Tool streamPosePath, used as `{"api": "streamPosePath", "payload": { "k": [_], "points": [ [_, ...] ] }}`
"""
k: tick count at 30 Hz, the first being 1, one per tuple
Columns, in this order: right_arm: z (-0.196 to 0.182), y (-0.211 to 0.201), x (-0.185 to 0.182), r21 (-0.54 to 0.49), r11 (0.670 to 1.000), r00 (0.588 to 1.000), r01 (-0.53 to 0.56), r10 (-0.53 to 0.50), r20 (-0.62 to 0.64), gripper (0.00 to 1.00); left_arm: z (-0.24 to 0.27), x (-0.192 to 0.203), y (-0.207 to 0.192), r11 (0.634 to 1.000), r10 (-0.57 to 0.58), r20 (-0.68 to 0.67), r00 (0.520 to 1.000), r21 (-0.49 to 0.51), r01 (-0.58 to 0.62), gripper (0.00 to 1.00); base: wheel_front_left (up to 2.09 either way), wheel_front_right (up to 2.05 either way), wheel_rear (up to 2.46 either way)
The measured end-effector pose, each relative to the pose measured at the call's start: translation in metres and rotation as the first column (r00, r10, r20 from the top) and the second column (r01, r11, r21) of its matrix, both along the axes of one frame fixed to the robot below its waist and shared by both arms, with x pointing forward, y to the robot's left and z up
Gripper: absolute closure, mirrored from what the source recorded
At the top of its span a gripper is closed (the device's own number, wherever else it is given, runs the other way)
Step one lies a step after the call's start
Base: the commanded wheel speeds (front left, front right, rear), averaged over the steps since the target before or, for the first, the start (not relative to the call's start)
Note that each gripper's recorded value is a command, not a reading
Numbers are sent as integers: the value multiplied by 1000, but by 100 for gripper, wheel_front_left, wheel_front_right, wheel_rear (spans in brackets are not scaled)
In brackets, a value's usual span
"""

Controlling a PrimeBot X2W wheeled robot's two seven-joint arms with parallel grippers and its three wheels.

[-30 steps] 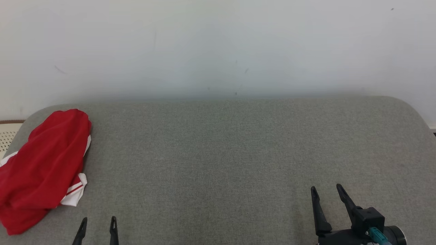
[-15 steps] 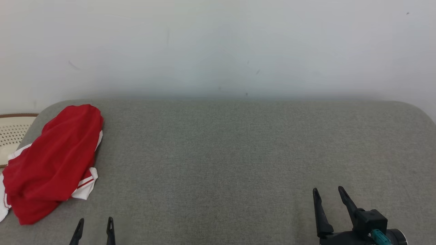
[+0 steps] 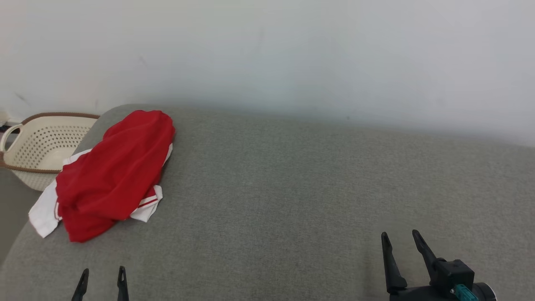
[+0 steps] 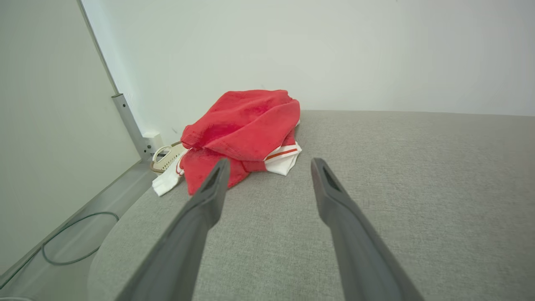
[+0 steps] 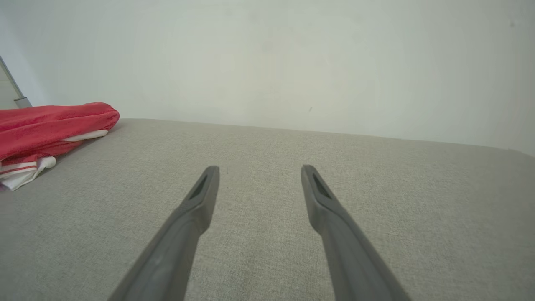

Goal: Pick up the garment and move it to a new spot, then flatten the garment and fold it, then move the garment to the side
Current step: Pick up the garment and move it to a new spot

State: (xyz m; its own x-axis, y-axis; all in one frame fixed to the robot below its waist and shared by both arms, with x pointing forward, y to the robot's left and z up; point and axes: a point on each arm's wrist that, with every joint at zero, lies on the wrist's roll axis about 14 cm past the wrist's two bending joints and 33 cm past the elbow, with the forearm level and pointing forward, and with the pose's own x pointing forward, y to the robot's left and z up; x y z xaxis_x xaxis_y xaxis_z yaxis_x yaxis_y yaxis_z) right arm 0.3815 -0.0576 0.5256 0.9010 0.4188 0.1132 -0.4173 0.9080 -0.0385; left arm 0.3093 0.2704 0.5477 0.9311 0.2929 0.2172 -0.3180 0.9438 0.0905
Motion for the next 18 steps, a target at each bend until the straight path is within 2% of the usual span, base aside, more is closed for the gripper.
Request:
{"api": "streamPosePath", "payload": {
  "k": [9, 18],
  "points": [
    [-1, 44, 1, -1, 992, 992, -127, 127, -3, 0, -2, -33, 39, 991, 133, -5, 991, 3, -133, 0, 0, 0, 0],
    [0, 89, -7, 11, 966, 966, -258, 258, -5, 0, -1, -66, 65, 972, 236, -3, 972, 3, -236, 0, 0, 0, 0]
  ]
}}
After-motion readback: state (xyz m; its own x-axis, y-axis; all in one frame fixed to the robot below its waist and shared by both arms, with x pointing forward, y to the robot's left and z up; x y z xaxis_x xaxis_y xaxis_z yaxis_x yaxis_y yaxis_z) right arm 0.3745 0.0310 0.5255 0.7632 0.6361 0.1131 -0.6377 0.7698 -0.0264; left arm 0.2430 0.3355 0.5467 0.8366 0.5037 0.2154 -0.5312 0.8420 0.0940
